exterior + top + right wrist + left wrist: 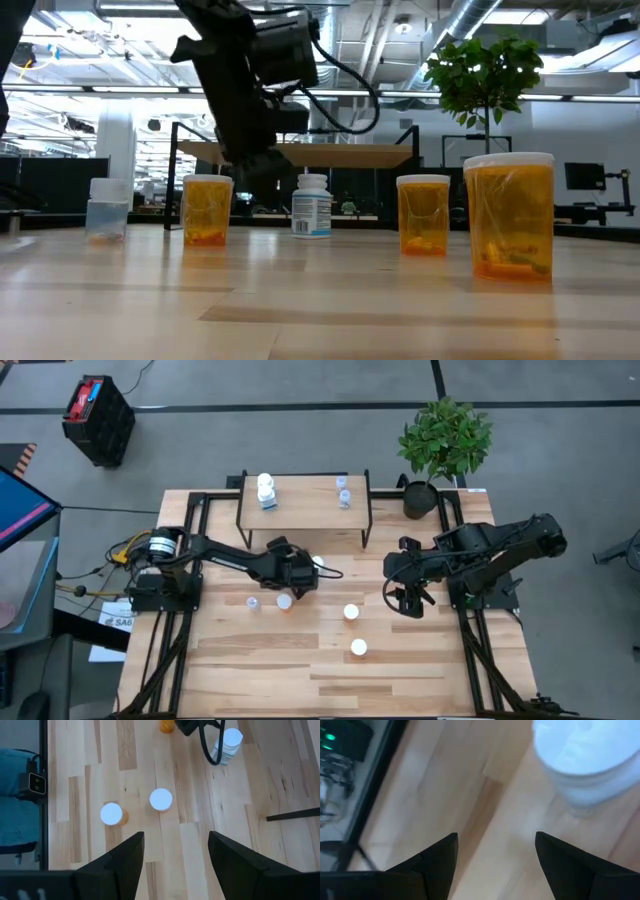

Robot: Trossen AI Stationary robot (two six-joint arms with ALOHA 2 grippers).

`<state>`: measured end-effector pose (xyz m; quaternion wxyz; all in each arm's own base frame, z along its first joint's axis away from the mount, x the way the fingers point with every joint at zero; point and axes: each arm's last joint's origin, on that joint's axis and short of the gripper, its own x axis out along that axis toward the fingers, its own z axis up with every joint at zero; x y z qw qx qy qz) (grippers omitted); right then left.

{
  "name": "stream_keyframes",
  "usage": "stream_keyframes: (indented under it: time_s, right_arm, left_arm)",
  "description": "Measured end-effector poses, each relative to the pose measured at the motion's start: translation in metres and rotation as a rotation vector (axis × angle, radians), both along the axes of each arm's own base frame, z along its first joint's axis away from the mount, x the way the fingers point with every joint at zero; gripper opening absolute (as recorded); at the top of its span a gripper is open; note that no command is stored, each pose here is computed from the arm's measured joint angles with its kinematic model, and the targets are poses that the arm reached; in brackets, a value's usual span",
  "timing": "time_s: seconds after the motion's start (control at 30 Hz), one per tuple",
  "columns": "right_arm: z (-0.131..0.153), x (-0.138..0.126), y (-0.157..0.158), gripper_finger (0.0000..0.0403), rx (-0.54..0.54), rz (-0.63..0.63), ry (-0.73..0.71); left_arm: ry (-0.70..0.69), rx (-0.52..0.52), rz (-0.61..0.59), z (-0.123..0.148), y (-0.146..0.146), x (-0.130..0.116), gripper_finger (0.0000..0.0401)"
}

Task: Pick and place medicine bottles onto shelf by color
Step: Put the white pill bottle on the shelf aligned with the other white pill bottles

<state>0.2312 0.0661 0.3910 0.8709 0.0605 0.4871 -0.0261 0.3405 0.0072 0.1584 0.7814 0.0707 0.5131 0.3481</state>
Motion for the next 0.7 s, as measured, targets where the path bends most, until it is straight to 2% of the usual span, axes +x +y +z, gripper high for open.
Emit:
stream_keyframes:
  time_s: [0.1, 0.23, 0.43, 0.6, 0.7]
  right_arm:
    - [0.000, 0.000, 0.000, 0.0244, 0.000, 0.000, 0.000]
    - [0.000, 0.000, 0.000, 0.0244, 0.000, 0.000, 0.000]
    - [0.000, 0.000, 0.000, 0.0244, 0.002, 0.000, -0.003]
    - [0.000, 0.000, 0.000, 0.0244, 0.002, -0.001, -0.004]
    - [0.000, 0.000, 0.000, 0.0244, 0.002, -0.001, -0.005]
  left_arm:
    - [-0.068, -0.038, -0.032, 0.003, -0.001, 0.007, 0.0254]
    - [-0.138, -0.023, -0.085, 0.012, -0.003, 0.016, 0.0254]
    - [-0.242, -0.111, -0.171, 0.023, -0.007, 0.030, 0.0254]
    - [-0.359, -0.136, -0.247, 0.035, -0.011, 0.043, 0.0254]
    - [-0.330, -0.118, -0.285, 0.043, -0.015, 0.045, 0.0254]
